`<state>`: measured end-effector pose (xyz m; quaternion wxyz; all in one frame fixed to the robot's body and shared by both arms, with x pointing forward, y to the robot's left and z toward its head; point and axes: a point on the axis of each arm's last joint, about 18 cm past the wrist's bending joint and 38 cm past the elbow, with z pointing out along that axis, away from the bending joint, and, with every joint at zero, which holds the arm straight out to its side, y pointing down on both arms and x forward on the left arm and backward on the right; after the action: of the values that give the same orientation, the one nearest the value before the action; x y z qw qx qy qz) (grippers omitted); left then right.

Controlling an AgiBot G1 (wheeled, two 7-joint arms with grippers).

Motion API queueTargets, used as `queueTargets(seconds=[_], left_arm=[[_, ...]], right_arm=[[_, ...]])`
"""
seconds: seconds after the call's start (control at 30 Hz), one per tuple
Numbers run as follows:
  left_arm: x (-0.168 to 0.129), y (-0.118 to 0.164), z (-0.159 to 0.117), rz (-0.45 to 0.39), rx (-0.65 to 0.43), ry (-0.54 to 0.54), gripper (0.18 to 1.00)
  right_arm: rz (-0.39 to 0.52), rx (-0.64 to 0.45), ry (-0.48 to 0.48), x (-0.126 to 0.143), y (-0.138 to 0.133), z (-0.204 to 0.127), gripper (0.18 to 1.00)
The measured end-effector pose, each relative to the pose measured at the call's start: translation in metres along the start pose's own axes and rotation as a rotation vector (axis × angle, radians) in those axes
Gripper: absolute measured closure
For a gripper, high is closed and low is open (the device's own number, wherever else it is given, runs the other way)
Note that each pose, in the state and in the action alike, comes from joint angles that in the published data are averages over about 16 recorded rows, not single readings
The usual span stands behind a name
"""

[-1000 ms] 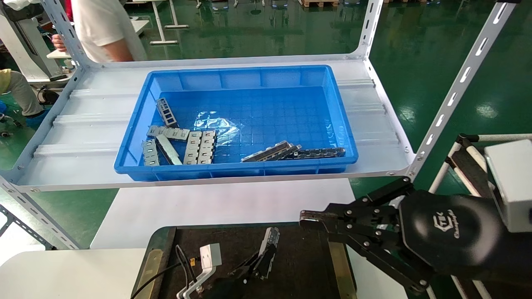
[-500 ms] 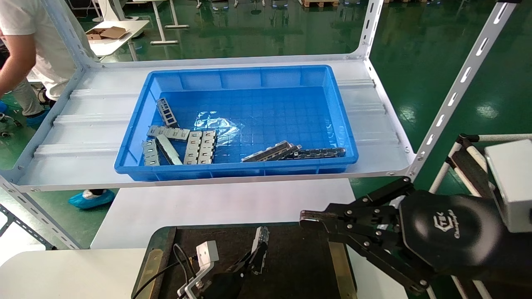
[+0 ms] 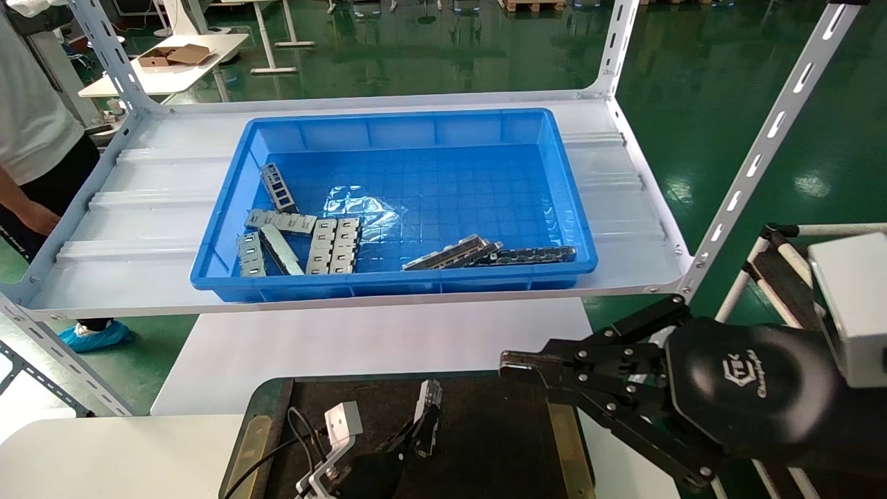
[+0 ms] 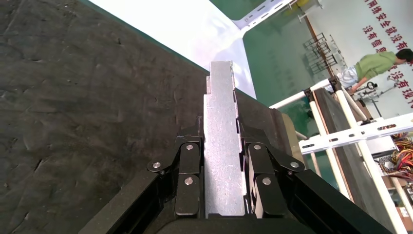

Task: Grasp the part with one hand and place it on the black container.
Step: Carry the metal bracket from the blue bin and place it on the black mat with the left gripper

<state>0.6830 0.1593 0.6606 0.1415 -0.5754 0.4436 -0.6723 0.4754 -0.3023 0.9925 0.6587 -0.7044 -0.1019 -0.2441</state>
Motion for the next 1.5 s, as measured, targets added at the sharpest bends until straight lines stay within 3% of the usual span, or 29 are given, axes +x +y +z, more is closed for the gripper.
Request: queueTargets(seconds=[0.83, 1.23, 1.5], left_arm=[[-0.0053, 0.0076, 0.0025, -0.023, 0.004, -0.042, 0.883], [-0.005, 0.0096, 0.0029, -0.031, 0.012, -0.043, 0.828], [-0.0003, 0.0073, 0.0046, -0.018, 0.022, -0.025, 0.719]], right_arm=[[0.0, 0.0, 0.0, 0.0, 0.0, 0.0, 0.966], [0.0, 0.0, 0.0, 0.0, 0.0, 0.0, 0.834], [0.0, 0.0, 0.0, 0.0, 0.0, 0.0, 0.663]])
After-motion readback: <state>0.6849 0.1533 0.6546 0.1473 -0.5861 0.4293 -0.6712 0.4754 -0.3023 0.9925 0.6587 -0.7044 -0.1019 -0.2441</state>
